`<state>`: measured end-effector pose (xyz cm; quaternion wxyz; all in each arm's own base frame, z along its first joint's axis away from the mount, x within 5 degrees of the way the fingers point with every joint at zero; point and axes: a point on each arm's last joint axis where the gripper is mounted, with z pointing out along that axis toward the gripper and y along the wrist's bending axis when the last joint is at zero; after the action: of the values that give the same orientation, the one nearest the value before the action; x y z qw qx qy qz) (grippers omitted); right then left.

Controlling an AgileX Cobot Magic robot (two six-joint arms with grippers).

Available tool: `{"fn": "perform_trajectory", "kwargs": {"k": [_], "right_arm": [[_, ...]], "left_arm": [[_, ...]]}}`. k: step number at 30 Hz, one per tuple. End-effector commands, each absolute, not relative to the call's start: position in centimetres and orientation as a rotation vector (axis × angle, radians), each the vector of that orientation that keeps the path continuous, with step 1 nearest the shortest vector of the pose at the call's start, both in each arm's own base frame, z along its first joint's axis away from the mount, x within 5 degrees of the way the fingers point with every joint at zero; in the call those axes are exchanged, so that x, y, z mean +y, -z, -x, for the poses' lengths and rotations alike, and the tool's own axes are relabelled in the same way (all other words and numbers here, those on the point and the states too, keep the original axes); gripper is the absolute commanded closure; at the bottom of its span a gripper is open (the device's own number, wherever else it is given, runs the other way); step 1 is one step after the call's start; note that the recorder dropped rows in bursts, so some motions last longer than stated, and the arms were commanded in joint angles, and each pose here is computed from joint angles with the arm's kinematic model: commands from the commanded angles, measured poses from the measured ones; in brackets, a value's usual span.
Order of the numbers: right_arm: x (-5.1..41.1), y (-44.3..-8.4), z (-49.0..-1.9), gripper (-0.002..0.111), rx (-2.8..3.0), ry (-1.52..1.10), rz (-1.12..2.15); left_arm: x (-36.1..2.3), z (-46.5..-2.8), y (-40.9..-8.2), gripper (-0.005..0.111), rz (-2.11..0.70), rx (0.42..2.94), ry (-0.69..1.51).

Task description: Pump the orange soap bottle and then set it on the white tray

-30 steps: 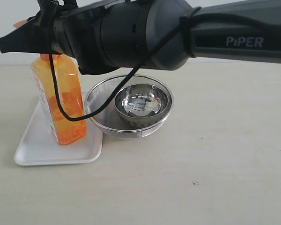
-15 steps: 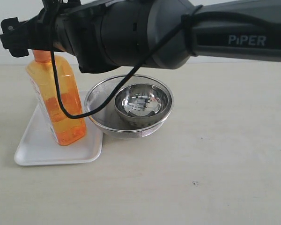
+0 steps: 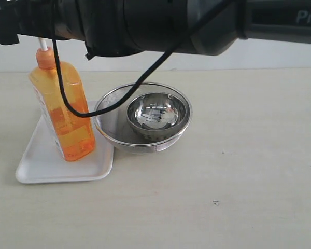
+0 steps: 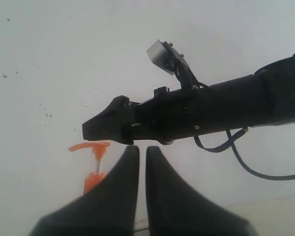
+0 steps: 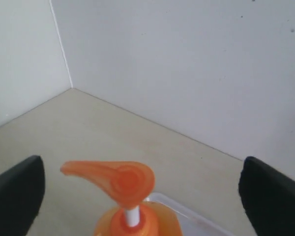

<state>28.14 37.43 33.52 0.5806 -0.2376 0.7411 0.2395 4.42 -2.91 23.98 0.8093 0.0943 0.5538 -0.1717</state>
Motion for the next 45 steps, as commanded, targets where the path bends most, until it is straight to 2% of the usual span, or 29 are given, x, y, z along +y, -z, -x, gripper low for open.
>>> {"fn": "perform_trajectory", "kwargs": {"k": [1,5,8,13,28,37,45], "right_arm": [[36.2,-34.7,-28.1,0.044,1.715,-0.457,0.528],[35.8,-34.9,-27.0,0.109,1.71,-0.434,0.56],[34.6,-34.7,-26.7,0.104,1.732,-0.37,0.536],[32.5,-33.1,-26.1,0.104,1.791,-0.267,0.524],[23.7,-30.7,-20.4,0.104,1.885,-0.213,0.567],[17.7,-27.5,-16.5,0.104,1.922,-0.275,0.492],[14.3,-25.6,-15.0,0.104,1.916,-0.375,0.219]], "left_arm": [[-2.9,-4.4,-23.9,0.102,-0.196,1.181,0.378],[-2.9,-4.4,-23.9,0.102,-0.195,1.183,0.377],[-2.9,-4.4,-23.9,0.102,-0.195,1.183,0.377],[-2.9,-4.4,-23.9,0.102,-0.195,1.183,0.377],[-2.9,-4.4,-23.9,0.102,-0.195,1.183,0.377],[-2.9,-4.4,-23.9,0.102,-0.195,1.183,0.377],[-2.9,-4.4,-23.9,0.102,-0.195,1.183,0.377]]}}
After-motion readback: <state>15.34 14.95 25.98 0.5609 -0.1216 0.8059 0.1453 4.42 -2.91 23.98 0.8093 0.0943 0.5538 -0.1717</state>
